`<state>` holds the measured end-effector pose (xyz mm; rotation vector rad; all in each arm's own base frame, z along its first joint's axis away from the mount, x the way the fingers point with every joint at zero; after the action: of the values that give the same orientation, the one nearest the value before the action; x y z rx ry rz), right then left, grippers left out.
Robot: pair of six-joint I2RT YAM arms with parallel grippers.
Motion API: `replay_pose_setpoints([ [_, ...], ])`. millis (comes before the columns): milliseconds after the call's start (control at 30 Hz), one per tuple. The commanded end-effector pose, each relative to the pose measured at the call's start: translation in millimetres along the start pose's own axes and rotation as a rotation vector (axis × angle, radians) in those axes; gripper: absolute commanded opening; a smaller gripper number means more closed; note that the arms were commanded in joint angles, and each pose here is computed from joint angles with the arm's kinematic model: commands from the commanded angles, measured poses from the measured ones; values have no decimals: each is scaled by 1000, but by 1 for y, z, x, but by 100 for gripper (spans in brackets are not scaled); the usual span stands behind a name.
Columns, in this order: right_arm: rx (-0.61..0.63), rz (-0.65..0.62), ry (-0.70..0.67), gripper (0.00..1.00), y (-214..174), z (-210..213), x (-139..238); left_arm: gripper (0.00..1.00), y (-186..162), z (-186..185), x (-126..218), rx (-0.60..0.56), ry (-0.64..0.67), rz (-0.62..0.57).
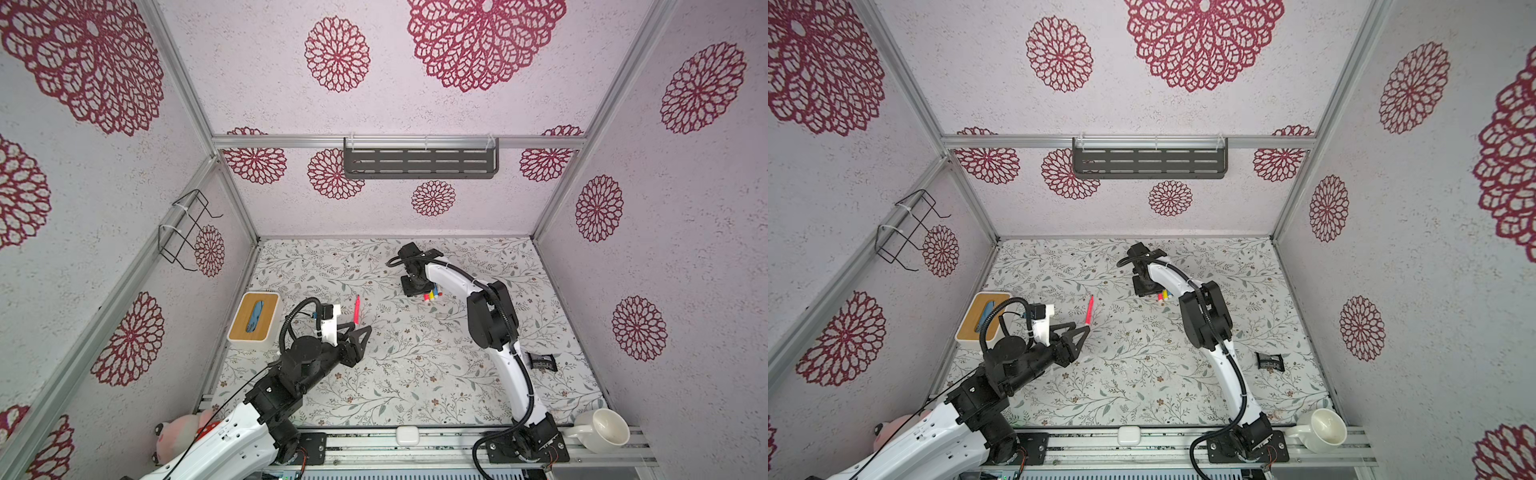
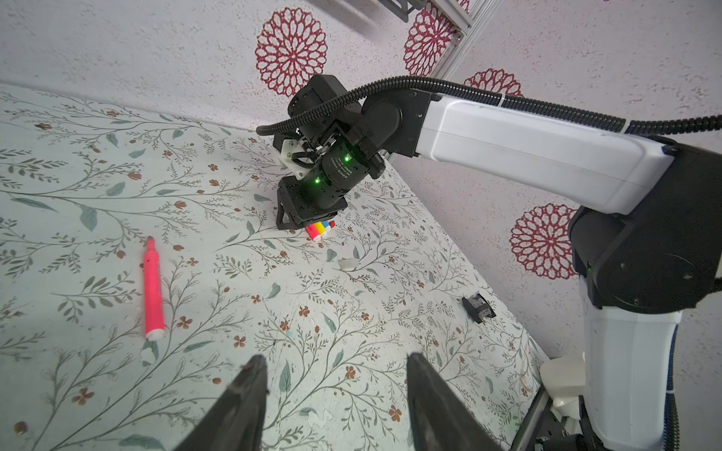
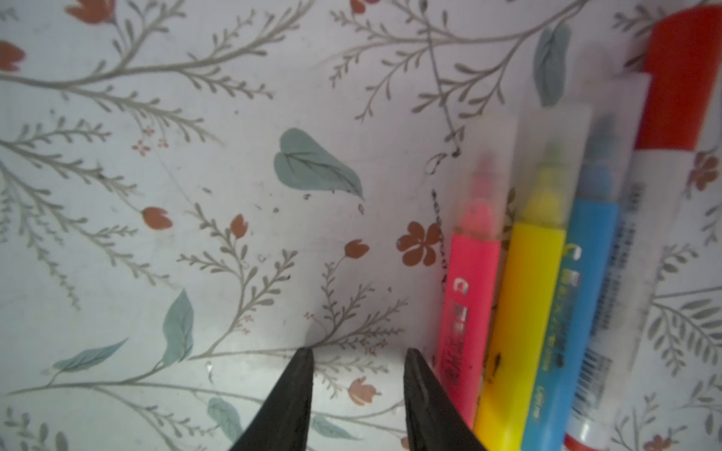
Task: Insert the pens into the pen caps
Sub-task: 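Open the right gripper and lift away while the left moves over the other pink highlighter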
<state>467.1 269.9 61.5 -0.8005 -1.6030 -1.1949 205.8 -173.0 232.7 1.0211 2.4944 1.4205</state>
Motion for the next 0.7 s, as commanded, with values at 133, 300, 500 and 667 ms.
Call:
replay_pose_setpoints([
  [133, -47, 16, -90, 42, 1, -16, -3, 59, -4, 4, 1, 0, 10, 0],
  [300, -59, 15, -111, 42, 2, -19, -2, 59, -3, 4, 3, 2, 7, -6],
  [500, -66, 19, -155, 43, 0, -27, -1, 59, -3, 5, 5, 5, 8, -13],
  [667, -68, 16, -136, 43, 1, -25, -1, 59, -1, 4, 6, 3, 6, -18],
])
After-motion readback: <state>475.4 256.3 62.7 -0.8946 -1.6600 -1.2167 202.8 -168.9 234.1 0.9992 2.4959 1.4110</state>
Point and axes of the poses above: each gripper's point midway between its finger pads, its own x axis back along the fingers, its own z axis along the line the jaws close on, y = z × x, the point moved 3 cm from there along x, back along the fingers, and after that the axes turned 6 degrees about x, right-handed, at the moved point
